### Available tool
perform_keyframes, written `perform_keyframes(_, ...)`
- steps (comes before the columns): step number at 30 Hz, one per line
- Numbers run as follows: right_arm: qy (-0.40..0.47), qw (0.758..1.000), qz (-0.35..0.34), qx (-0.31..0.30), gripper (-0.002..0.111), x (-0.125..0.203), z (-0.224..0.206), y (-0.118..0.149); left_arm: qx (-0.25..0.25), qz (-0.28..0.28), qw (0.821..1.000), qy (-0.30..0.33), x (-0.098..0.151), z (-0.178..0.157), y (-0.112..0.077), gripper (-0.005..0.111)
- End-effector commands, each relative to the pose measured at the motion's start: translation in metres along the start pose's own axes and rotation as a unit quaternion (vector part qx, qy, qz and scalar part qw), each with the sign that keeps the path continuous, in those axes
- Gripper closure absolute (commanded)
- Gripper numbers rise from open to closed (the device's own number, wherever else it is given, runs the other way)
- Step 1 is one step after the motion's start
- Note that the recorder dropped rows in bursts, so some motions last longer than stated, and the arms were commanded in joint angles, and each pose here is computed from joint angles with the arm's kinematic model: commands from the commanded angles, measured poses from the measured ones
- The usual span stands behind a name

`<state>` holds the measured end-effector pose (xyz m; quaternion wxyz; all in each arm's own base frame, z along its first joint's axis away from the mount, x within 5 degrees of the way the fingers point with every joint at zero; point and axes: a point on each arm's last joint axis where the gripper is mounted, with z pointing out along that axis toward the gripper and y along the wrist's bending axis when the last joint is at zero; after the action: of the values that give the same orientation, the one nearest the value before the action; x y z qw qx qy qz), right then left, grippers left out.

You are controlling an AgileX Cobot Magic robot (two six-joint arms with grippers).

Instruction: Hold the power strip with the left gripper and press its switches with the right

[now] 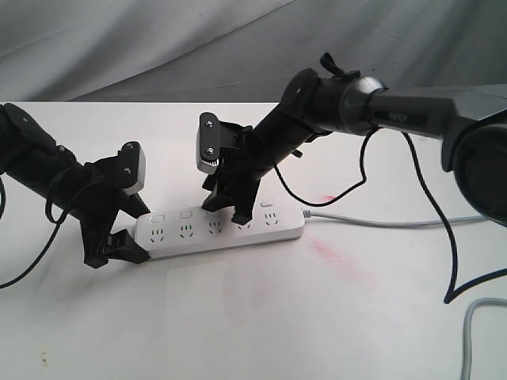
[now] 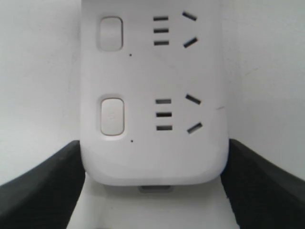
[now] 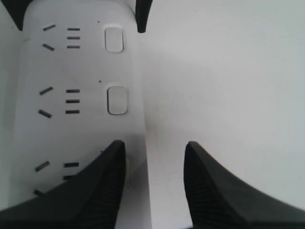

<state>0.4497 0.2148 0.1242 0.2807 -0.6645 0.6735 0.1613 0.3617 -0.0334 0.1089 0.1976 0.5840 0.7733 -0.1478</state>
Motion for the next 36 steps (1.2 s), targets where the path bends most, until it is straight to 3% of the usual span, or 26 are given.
perform_keyframes(1, 0.020, 1.000, -0.007, -0.008, 0.070, 0.011, 0.004, 0.001, 0.005, -0.002, 1.000, 0.002, 0.000, 0.003, -0.001, 0.044)
perform_keyframes(17, 0.032, 0.999, 0.029, -0.025, 0.070, 0.039, 0.026, 0.018, 0.005, -0.002, 1.000, 0.002, 0.000, 0.003, -0.001, 0.044)
perform_keyframes(27, -0.021, 0.998, 0.024, 0.046, 0.070, -0.013, -0.041, 0.000, 0.005, -0.002, 1.000, 0.002, 0.000, 0.003, -0.001, 0.044)
perform_keyframes(36, 0.008, 0.998, 0.040, 0.047, 0.070, 0.011, -0.049, 0.001, 0.005, -0.002, 1.000, 0.002, 0.000, 0.003, -0.001, 0.044)
